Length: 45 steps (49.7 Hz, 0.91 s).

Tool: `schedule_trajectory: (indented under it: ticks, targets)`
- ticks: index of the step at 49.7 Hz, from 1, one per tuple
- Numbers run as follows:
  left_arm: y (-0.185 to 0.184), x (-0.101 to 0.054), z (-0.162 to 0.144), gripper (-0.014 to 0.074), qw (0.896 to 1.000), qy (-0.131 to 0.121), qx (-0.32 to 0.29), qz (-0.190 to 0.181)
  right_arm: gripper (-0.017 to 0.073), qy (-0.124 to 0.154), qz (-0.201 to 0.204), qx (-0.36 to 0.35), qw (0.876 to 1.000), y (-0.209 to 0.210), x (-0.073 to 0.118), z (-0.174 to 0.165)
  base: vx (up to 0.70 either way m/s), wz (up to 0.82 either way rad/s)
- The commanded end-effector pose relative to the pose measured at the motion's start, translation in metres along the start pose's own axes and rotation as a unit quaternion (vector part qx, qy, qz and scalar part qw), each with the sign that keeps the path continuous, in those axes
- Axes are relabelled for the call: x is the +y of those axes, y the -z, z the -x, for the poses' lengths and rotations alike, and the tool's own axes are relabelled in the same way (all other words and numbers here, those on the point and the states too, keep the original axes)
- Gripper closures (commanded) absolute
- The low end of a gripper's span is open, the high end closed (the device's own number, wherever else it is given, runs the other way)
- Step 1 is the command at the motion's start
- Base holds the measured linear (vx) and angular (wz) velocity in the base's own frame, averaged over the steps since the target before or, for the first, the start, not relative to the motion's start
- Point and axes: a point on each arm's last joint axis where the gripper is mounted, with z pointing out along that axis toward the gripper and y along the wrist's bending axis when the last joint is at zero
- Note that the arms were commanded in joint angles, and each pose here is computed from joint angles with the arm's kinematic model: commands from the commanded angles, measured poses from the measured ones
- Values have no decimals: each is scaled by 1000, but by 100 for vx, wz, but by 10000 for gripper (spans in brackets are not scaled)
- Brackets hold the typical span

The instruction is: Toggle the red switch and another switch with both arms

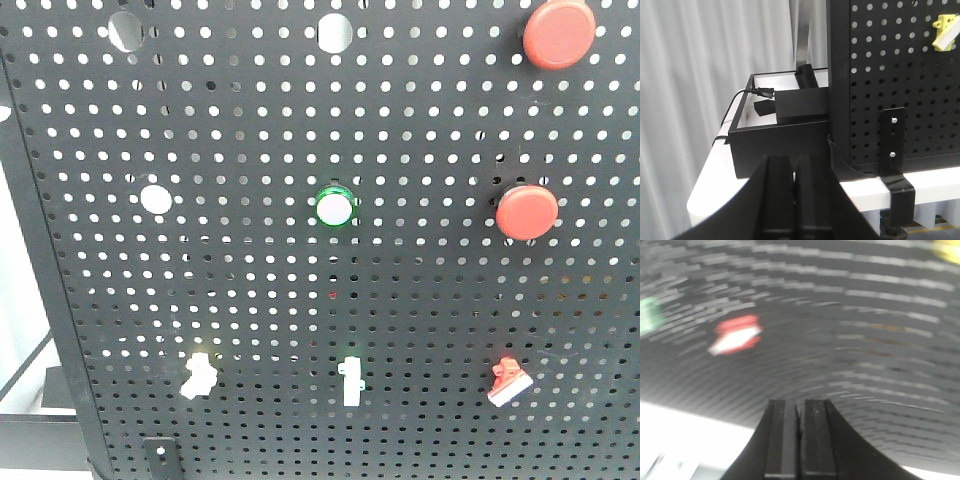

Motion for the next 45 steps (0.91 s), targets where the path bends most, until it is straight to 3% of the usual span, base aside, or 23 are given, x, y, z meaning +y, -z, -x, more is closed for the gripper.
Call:
schedule_trajectory:
  ticks: [1, 17, 45]
  targets:
    - [1, 0, 2, 600, 999, 5, -41, 4, 566, -16, -37, -83, 996, -7, -6, -8, 0, 0]
    - [1, 0, 2, 600, 999, 5, -41, 4, 566, -17, -35, -108, 993, -20, -2, -107, 0, 0]
    - [1, 0, 2, 600, 999, 5, -41, 4, 566, -16, -33, -120, 992, -19, -2, -106, 0, 0]
